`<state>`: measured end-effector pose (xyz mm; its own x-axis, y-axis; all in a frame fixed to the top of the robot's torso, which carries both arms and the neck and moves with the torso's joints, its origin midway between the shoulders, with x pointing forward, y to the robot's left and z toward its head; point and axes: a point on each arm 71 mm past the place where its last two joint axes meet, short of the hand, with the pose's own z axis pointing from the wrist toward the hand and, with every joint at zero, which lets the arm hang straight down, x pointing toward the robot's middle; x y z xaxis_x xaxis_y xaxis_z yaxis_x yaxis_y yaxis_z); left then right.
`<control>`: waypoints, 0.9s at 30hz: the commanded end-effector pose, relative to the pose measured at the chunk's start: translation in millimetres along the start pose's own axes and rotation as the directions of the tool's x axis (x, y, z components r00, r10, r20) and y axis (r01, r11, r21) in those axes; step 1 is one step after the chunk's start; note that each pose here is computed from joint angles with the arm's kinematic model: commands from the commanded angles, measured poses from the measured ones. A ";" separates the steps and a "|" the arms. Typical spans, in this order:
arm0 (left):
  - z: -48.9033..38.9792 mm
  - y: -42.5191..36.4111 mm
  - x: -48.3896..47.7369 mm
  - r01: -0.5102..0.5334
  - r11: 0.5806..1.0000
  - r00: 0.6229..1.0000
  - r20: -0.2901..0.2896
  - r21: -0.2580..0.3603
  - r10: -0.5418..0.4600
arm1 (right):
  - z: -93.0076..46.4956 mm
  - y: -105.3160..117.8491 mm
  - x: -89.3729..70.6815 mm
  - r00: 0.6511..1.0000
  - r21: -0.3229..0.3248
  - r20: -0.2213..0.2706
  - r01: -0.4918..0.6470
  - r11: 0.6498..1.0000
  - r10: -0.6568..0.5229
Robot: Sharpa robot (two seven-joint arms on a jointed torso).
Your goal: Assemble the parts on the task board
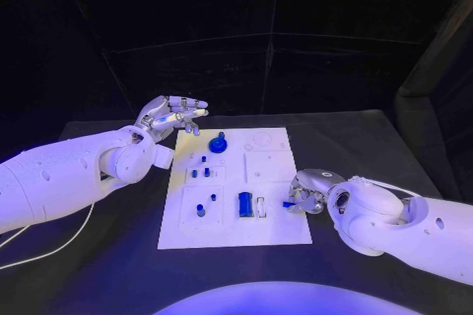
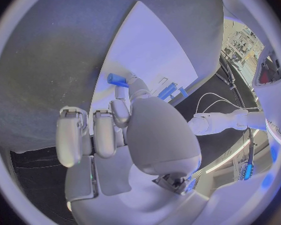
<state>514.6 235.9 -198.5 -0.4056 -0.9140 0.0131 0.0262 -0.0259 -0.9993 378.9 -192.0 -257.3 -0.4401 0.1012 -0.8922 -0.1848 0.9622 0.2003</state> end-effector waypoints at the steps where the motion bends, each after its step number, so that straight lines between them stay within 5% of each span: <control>1: 0.7 -1.0 1.2 0.008 1.000 1.000 -0.011 0.006 -0.008 | -0.9 -9.1 7.5 0.993 0.075 -0.052 -0.103 0.992 0.107; 14: 0.7 -0.7 1.5 0.008 1.000 1.000 -0.010 0.005 -0.008 | -9.0 -0.6 -0.1 0.941 0.030 0.037 -0.336 0.941 0.335; 27: 0.8 -0.7 2.5 0.009 1.000 1.000 -0.013 0.005 -0.009 | -4.2 16.0 2.1 0.906 0.012 0.025 -0.423 0.906 0.422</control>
<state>514.4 235.0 -199.1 -0.4082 -0.9128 0.0142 0.0236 -0.0261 -0.9994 370.7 -177.9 -255.1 -0.4657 0.4537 -0.7598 0.0006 0.8587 0.5124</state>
